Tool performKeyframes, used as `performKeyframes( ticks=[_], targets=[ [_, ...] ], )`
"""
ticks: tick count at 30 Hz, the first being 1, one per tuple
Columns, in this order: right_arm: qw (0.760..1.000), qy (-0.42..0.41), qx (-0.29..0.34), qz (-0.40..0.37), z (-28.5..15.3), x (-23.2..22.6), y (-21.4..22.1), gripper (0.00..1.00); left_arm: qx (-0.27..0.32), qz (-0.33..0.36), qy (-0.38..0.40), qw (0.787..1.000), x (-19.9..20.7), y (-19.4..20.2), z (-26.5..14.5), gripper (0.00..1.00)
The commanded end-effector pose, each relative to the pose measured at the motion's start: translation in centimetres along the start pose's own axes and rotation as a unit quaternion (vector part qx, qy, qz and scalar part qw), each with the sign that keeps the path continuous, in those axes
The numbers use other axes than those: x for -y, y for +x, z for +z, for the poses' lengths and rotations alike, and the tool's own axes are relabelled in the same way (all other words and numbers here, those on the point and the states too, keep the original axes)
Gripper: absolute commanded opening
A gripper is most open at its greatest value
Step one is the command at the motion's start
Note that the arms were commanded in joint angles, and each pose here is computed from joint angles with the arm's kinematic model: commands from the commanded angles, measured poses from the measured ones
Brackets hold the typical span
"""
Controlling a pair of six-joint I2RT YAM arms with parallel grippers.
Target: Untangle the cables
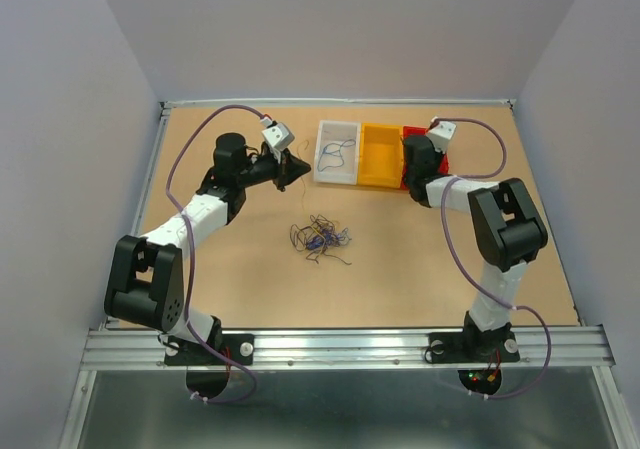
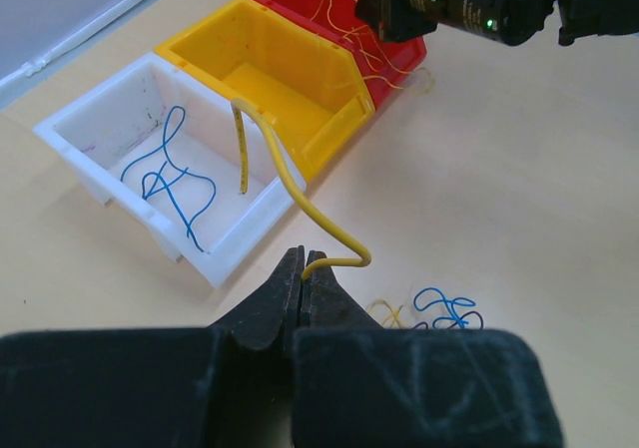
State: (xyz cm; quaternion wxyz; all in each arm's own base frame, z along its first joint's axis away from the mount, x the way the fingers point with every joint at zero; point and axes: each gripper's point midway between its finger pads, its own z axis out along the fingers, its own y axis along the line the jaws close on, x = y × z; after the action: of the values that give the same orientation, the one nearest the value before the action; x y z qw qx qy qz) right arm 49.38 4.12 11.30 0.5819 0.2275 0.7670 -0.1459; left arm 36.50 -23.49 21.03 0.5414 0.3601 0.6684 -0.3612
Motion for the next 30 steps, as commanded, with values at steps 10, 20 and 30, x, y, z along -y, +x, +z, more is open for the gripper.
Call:
performKeyframes(
  ticks=[10,20,30],
  targets=[
    [0.990,-0.065,-0.124,-0.009,3.6,-3.0,4.8,0.01,0.033,0.043,0.010,0.998,1.3,-2.5,-0.7,0.00],
    [0.982,-0.091,-0.163,0.021,3.0,-3.0,3.0,0.14,0.034,0.051,0.010,0.998,1.7,-2.6,-0.8,0.00],
    [0.986,-0.088,-0.139,0.017,1.3,-2.4,-2.6,0.52,0.035,0.062,0.004,0.997,2.0,-2.6,-0.7,0.00]
  ],
)
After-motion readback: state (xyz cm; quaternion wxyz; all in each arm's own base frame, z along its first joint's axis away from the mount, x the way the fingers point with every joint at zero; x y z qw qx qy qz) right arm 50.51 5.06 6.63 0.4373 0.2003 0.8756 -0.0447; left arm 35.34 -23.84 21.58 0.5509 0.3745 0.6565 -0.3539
